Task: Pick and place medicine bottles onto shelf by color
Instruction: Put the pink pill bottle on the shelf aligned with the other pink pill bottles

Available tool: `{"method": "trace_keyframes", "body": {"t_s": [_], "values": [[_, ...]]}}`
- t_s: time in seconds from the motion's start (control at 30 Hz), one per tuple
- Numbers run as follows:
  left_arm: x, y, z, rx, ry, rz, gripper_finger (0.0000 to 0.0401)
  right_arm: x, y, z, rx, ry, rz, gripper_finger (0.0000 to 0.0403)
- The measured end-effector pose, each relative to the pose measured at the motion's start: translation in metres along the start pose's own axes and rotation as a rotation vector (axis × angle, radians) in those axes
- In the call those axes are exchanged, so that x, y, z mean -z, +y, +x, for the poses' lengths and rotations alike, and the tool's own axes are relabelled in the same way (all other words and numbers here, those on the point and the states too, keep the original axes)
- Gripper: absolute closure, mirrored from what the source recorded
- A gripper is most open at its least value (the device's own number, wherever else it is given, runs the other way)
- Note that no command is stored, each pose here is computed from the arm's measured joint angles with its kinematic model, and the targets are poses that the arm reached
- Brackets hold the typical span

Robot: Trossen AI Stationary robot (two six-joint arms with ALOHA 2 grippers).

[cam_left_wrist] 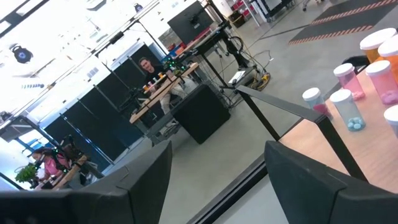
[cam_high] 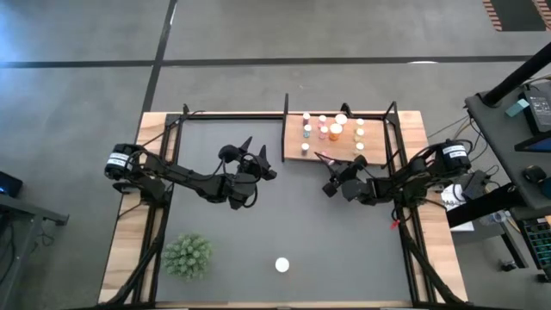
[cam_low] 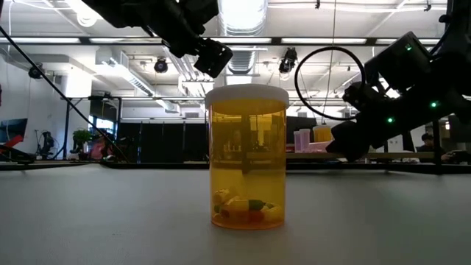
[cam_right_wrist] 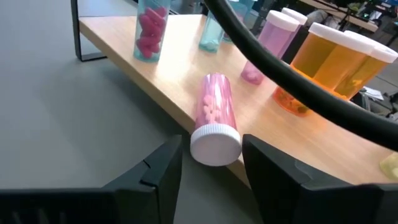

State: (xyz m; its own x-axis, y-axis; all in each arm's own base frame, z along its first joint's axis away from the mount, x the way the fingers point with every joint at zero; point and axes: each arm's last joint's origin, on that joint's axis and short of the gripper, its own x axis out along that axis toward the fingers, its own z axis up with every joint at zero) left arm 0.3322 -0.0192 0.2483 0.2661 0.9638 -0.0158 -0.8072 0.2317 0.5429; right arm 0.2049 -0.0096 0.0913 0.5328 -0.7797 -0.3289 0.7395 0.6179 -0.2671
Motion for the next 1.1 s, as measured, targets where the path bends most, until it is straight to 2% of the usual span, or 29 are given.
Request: {"method": "trace_keyframes", "body": {"t_s": [0.23,0.6,0.87,0.97,1.1], "values": [[0.000,0.000,0.000,0.000,0.000,0.000,0.0161,0.000,0.000,0.000,0.000,0.000,-0.009,0.0248],[0.000,0.000,0.000,0.000,0.000,0.000,0.0161,-0.001,0.000,0.000,-0.002,-0.003,-0.012,0.0298],[0.000,0.000,0.000,0.000,0.000,0.000,0.0161,-0.013,0.000,-0.003,-0.026,-0.035,0.038,0.0289],[0.000,0.000,0.000,0.000,0.000,0.000,0.0161,-0.023,0.001,-0.005,-0.089,-0.054,0.077,0.0291],[0.000,0.000,0.000,0.000,0.000,0.001,0.0161,-0.041,0.003,-0.011,-0.280,-0.053,0.146,0.0292]]}}
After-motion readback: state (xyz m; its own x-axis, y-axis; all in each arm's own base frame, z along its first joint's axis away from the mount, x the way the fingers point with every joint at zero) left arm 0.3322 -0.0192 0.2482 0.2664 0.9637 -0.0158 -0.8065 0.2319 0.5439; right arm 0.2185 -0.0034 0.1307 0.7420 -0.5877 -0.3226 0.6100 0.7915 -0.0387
